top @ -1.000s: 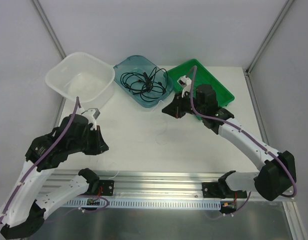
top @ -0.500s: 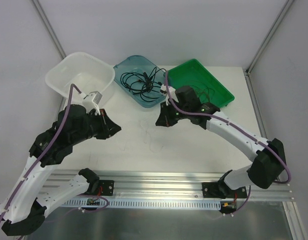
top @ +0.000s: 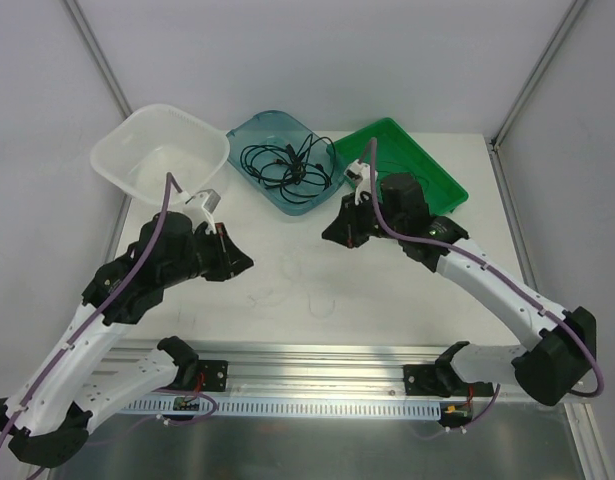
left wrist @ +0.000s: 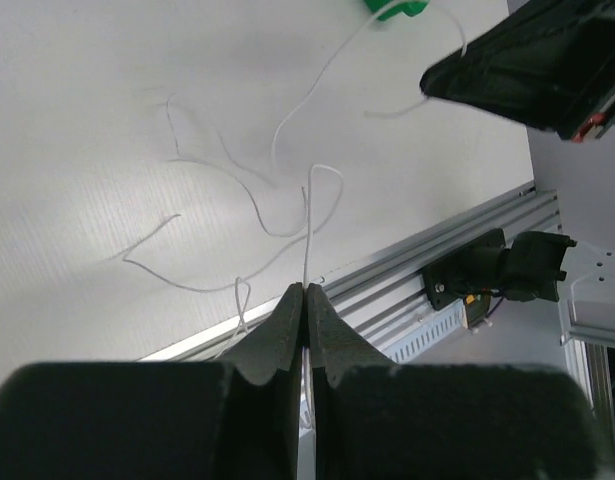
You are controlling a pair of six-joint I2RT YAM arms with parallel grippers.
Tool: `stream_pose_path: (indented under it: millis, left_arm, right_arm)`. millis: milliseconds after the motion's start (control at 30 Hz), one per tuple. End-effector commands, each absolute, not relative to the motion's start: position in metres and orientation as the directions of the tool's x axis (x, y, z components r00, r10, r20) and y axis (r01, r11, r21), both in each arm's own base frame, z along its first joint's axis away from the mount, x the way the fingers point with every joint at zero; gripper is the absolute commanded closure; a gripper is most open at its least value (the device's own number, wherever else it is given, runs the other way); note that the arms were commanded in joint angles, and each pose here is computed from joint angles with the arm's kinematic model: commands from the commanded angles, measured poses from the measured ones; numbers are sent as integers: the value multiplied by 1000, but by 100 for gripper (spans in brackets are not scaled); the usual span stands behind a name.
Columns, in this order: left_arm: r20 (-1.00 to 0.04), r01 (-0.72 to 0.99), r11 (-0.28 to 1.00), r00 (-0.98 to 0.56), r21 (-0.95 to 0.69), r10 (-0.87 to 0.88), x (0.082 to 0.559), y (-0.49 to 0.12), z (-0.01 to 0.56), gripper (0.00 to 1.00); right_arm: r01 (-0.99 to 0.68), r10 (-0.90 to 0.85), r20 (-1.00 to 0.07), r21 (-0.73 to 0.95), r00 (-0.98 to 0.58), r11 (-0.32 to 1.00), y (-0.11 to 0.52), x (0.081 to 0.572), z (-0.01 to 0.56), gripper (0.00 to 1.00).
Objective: Untangle the cables
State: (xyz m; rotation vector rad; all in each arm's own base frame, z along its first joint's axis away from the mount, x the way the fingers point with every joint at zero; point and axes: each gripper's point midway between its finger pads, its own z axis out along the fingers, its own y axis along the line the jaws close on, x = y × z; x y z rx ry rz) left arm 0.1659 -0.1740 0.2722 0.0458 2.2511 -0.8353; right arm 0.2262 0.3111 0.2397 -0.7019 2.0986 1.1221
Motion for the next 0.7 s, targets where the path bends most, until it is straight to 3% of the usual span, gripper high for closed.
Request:
stream_pose_path:
  millis: [0, 267, 567, 667]
  left_arm:
    - [-683, 329, 737, -690, -591, -240, 160, -177, 299, 100]
    - [-791, 491, 667, -557, -560, -253, 154, -177, 388, 100]
    - [-935, 259, 912, -244, -319, -258, 235, -125, 464, 100]
    - [-969, 165, 966, -185, -197, -166, 280, -116, 483, 100]
  right_arm:
    - [-605, -104, -796, 360, -596, 710, 273, 264, 234, 99]
    - [-435, -223, -633, 199, -741, 878, 226, 269, 123, 99]
    - [-403, -246, -521, 212, -818, 890, 209, 223, 88, 94]
    - [-427, -277, -508, 205, -815, 881, 208, 206, 87, 93]
